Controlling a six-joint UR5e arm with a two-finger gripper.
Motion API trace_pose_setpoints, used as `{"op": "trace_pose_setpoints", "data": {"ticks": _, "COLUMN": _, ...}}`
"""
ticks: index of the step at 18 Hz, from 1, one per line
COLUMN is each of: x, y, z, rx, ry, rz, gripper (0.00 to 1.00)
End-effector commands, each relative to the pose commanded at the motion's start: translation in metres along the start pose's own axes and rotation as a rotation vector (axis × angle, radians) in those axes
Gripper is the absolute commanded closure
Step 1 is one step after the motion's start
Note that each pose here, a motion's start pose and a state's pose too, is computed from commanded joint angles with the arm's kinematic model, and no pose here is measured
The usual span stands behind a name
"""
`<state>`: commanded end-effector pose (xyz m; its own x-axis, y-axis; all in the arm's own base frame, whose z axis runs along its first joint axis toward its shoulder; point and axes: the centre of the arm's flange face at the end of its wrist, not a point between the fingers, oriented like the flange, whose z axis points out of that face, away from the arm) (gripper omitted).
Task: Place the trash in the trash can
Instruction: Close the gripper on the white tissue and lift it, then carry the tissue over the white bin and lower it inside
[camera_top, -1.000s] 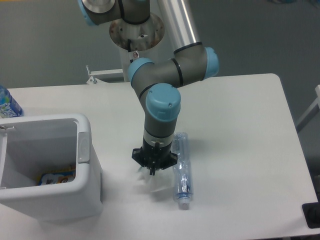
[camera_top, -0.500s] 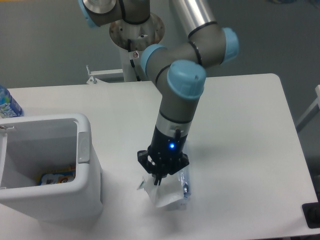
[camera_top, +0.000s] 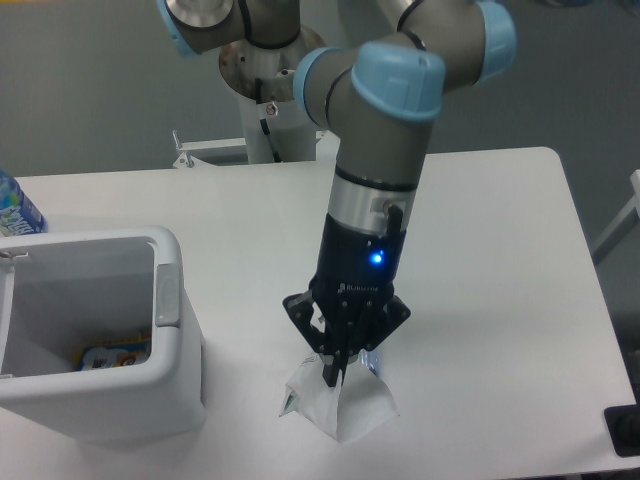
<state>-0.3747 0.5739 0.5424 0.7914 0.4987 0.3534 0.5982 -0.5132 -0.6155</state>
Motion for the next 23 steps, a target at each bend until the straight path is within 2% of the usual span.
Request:
{"op": "trace_pose_setpoints", "data": {"ticks": 5, "x": 0.051, "y": 0.018, "z": -0.036, "rx": 0.015, "ry": 0.075, "rz": 0.023, "gripper": 1.00}}
{"op": "trace_pose_setpoints", "data": {"ticks": 9, "x": 0.096, "y": 0.045, "z": -0.042, "rx": -0.011, "ry": 0.116, "rz": 0.068, "gripper": 1.00}}
{"op": "trace_pose_setpoints", "data": {"ticks": 13, "x": 0.134, "y": 0.058, "z": -0.042, "rx": -0.033, "ry": 0.194, "rz": 0.094, "gripper": 1.00}}
{"op": "trace_pose_setpoints", "data": {"ticks": 16, "x": 0.160, "y": 0.073, "z": -0.035, "rx": -0.060, "ry": 0.225, "rz": 0.123, "gripper": 1.00}}
{"op": "trace_pose_setpoints", "data": {"ticks": 20, "x": 0.181, "y": 0.101, "z": -0.014, "rx": -0.122, "ry": 0.250, "rz": 0.146, "gripper": 1.00}}
{"op": "trace_pose_setpoints", "data": {"ticks": 23, "x": 0.186, "y": 0.110, "z": -0.009, "rx": -0.141, "ry": 0.254, "rz": 0.151, "gripper": 1.00}}
